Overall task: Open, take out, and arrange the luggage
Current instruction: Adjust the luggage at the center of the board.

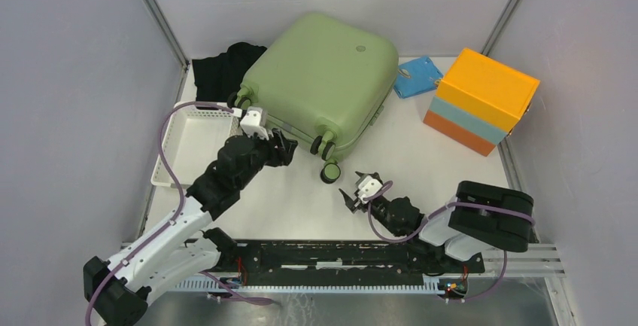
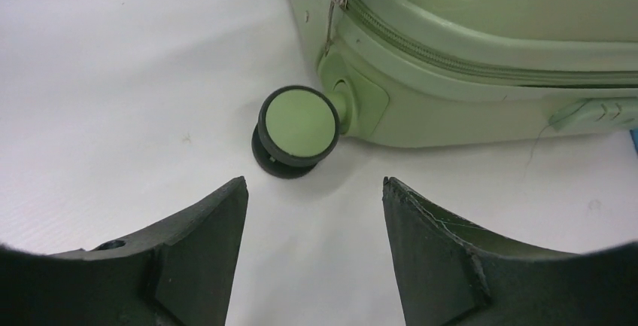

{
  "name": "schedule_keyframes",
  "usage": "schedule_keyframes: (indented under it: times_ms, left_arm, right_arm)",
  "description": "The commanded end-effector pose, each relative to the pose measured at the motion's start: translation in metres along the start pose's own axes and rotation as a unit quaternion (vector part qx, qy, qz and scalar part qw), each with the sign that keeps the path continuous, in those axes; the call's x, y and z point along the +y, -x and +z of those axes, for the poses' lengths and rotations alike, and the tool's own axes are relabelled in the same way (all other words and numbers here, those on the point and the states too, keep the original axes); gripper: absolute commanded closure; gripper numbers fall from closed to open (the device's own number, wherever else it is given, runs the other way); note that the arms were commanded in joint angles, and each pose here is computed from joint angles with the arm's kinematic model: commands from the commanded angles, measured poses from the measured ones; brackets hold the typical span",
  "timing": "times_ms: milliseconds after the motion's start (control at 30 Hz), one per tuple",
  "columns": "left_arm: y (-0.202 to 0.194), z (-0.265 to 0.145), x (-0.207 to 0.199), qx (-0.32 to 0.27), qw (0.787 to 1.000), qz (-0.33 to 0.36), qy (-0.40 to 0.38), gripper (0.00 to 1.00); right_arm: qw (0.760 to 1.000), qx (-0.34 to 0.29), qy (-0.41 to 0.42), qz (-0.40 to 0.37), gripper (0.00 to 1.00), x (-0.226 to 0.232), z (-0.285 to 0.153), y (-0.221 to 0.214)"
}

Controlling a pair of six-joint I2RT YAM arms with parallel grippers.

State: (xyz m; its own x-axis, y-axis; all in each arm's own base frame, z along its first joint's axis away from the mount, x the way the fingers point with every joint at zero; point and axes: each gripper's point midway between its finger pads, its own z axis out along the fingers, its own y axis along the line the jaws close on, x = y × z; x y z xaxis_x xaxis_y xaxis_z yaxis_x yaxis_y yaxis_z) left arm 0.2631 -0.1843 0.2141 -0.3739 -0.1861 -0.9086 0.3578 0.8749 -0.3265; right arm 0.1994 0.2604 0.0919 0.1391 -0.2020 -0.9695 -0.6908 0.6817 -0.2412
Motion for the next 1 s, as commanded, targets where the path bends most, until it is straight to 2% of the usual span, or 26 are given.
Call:
schedule_keyframes:
  times_ms: [0, 200, 433, 767, 967]
  left_arm:
    - [0.018, -0.017, 0.013, 0.017, 0.998, 0.038, 0.047, 0.32]
    - [0.019, -0.034, 0.042, 0.040, 0.987, 0.106, 0.113, 0.30]
    - [0.033, -0.047, 0.043, 0.003, 0.989, 0.098, 0.115, 0.30]
    - [0.040, -0.056, 0.041, -0.016, 0.990, 0.086, 0.108, 0.30]
    - [0.043, -0.060, 0.043, -0.026, 0.990, 0.082, 0.111, 0.30]
  right_arm:
    - [0.991, -0.062, -0.114, 0.037, 0.28, -0.019, 0.019, 0.044]
    - [0.979, -0.105, -0.173, 0.042, 0.29, -0.011, 0.032, 0.072]
    - [0.967, -0.121, -0.216, 0.061, 0.36, -0.003, 0.049, 0.075]
    - [0.955, -0.112, -0.262, 0.078, 0.41, 0.007, 0.076, 0.068]
    - [0.938, -0.110, -0.306, 0.117, 0.43, 0.001, 0.088, 0.065]
